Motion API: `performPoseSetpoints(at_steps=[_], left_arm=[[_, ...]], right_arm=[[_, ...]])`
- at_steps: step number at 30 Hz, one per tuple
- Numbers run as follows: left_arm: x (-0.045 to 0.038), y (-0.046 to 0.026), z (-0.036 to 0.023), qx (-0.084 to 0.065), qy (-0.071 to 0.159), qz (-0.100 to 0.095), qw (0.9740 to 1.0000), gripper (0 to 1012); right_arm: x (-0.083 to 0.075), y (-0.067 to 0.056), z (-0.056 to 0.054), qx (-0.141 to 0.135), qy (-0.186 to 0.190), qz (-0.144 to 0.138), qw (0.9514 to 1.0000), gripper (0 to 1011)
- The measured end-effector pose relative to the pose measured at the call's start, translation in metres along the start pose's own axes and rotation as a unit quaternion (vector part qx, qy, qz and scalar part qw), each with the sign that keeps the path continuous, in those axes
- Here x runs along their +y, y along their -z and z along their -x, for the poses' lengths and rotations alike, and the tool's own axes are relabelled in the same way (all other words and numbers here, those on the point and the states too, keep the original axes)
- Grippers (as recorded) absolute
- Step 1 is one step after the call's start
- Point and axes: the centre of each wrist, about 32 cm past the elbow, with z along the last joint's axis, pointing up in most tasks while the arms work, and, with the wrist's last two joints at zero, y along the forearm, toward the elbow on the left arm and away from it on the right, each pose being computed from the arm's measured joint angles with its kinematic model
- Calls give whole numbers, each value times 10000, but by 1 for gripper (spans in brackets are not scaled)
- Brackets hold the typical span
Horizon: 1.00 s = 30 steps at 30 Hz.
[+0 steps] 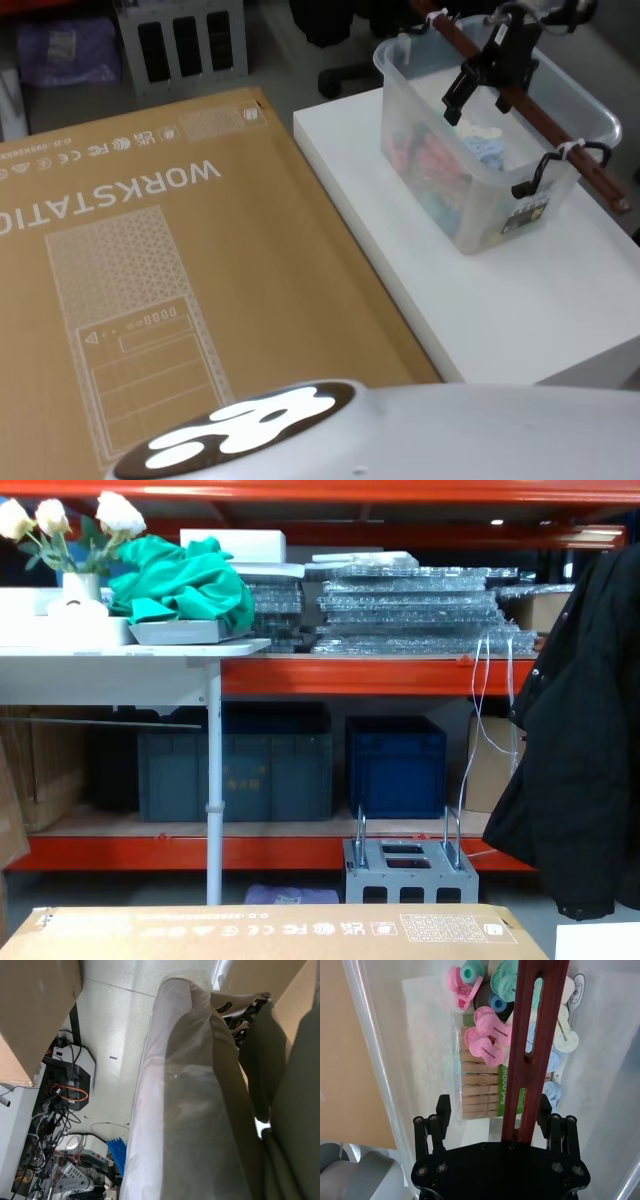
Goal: Use one hand to grasp the basket and place it at the designated location.
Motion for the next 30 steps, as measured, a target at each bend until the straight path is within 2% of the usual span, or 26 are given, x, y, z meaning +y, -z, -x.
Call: performPoseSetpoints(at_steps=[9, 18, 22, 30], left_arm=[[0, 0, 0, 0, 0, 0, 10000, 0], [0, 0, 0, 0, 0, 0, 10000, 0], [0, 1, 0, 1, 0, 0, 10000, 0], [0, 1, 0, 1, 0, 0, 10000, 0]], right_arm=[[95, 34, -68, 100, -50, 26, 9999, 1001], [125, 45, -82, 106, -62, 28, 9999, 995], [114, 55, -52, 71, -12, 3, 10000, 917], [92, 64, -19, 40, 39, -4, 10000, 669]])
